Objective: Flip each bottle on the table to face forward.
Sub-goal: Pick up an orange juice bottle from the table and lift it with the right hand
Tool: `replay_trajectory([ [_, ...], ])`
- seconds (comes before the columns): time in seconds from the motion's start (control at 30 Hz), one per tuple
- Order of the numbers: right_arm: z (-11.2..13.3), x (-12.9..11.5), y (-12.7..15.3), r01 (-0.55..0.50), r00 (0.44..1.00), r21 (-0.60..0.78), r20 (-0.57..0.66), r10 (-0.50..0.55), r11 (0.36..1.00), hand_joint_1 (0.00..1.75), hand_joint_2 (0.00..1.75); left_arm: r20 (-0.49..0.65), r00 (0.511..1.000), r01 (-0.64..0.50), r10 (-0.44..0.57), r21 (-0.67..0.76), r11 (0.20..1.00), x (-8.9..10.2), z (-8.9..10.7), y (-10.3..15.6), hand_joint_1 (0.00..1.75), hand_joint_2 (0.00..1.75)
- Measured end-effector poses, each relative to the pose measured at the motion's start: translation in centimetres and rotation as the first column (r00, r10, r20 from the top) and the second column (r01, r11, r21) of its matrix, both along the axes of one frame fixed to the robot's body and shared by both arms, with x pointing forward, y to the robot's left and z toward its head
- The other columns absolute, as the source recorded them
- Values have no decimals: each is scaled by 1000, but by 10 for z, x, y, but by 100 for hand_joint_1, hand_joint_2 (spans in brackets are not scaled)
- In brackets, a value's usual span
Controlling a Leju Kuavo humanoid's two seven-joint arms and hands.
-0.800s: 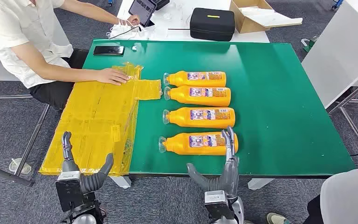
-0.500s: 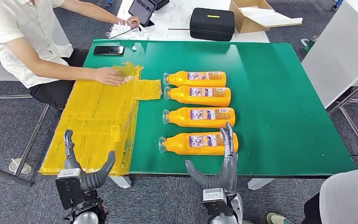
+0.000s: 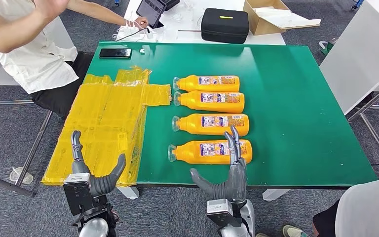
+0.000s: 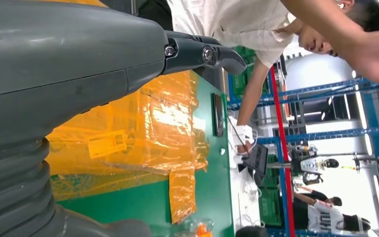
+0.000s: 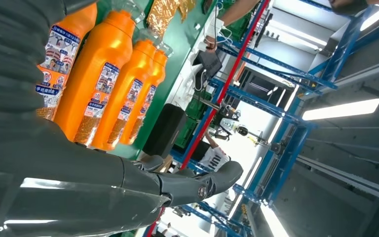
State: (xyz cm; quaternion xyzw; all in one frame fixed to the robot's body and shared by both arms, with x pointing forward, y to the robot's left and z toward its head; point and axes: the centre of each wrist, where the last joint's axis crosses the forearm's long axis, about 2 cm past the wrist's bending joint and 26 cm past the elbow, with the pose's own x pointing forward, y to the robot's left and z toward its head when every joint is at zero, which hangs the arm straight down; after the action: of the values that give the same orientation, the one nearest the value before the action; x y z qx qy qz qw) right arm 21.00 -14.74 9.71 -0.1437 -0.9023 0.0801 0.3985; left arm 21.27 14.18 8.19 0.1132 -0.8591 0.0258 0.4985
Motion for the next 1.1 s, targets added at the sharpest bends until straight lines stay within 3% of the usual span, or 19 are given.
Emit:
replay_trajectory([
  [0.5, -1, 1, -2, 9, 1000, 2, -7, -9, 1000, 0, 175, -1, 1000, -5, 5, 0, 1000, 2, 0, -3, 0, 175],
  [0.83, -12, 0, -6, 14, 1000, -74, -21, -15, 997, 0, 175, 1, 1000, 3, -3, 5, 1000, 1, 0, -6, 0, 175],
  [1.1, -25, 1, -18, 33, 999, -260, -19, -40, 965, 0, 175, -3, 1000, 26, -26, 9, 1000, -2, -1, -11, 0, 175],
])
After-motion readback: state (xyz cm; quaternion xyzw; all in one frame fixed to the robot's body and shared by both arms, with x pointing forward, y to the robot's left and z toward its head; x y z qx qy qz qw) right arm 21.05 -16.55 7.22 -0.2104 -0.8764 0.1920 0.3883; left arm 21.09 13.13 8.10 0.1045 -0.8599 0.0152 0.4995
